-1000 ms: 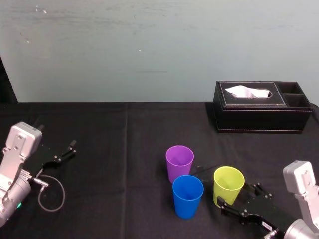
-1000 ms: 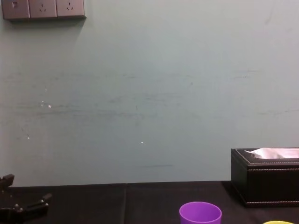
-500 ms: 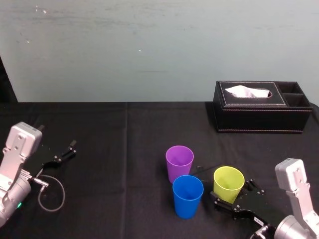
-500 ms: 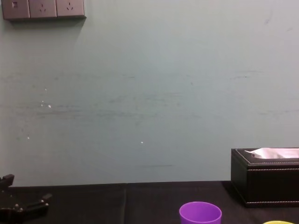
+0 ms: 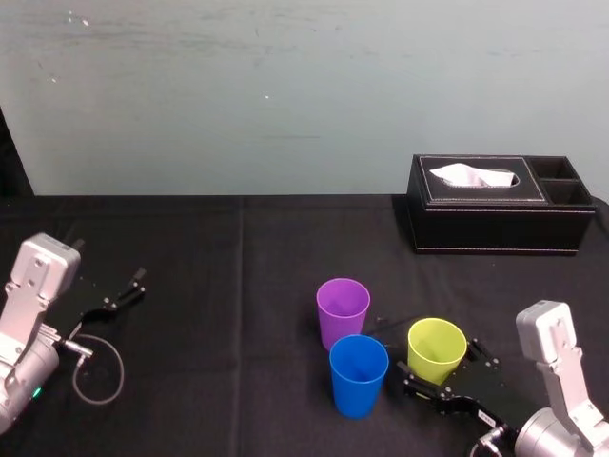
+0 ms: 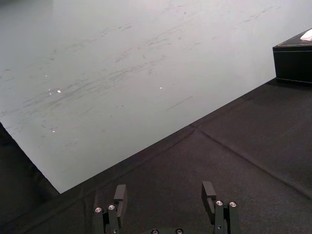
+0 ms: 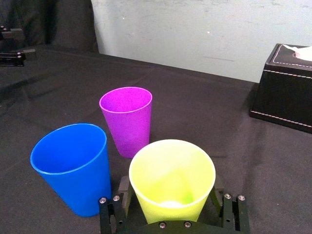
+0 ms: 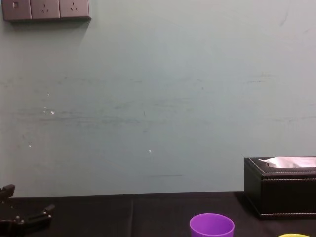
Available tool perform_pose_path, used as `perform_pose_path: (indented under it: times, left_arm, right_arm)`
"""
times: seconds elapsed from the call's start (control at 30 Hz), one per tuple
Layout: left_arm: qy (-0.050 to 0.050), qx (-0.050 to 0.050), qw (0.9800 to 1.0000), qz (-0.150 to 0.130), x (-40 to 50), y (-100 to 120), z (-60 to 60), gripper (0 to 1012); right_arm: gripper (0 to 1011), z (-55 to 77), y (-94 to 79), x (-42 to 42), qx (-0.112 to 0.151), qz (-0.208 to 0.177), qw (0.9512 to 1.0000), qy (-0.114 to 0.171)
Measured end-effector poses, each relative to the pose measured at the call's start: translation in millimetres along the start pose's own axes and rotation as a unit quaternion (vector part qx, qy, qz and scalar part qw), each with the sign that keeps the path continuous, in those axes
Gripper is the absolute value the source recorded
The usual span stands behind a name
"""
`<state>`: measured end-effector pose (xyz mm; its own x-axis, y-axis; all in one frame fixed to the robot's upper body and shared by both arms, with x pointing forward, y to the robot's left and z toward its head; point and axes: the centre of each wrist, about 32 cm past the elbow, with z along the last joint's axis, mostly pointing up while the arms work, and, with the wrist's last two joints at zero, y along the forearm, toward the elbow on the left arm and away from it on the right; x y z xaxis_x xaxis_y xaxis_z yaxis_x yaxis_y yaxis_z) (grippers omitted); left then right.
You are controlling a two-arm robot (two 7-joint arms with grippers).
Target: Stack the three plastic cups sequentially using one hand.
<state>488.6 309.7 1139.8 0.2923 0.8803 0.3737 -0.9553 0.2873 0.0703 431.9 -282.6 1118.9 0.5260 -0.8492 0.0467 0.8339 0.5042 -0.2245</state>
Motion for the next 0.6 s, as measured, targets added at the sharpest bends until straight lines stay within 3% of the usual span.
perform_pose_path:
  times: [0.37,0.6]
  left_arm:
    - [0.000,0.000,1.0000,0.000,0.0,0.0,0.0,1000]
    - [0.000,0.000,1.0000,0.000,0.0,0.0,0.0,1000]
  right_arm:
    - [994,0.1,-0.4,0.3,0.000,0.001,1.0000,0.000]
    - [839,0.2,-0.5,0.2,0.000,0.001,1.0000,0.001]
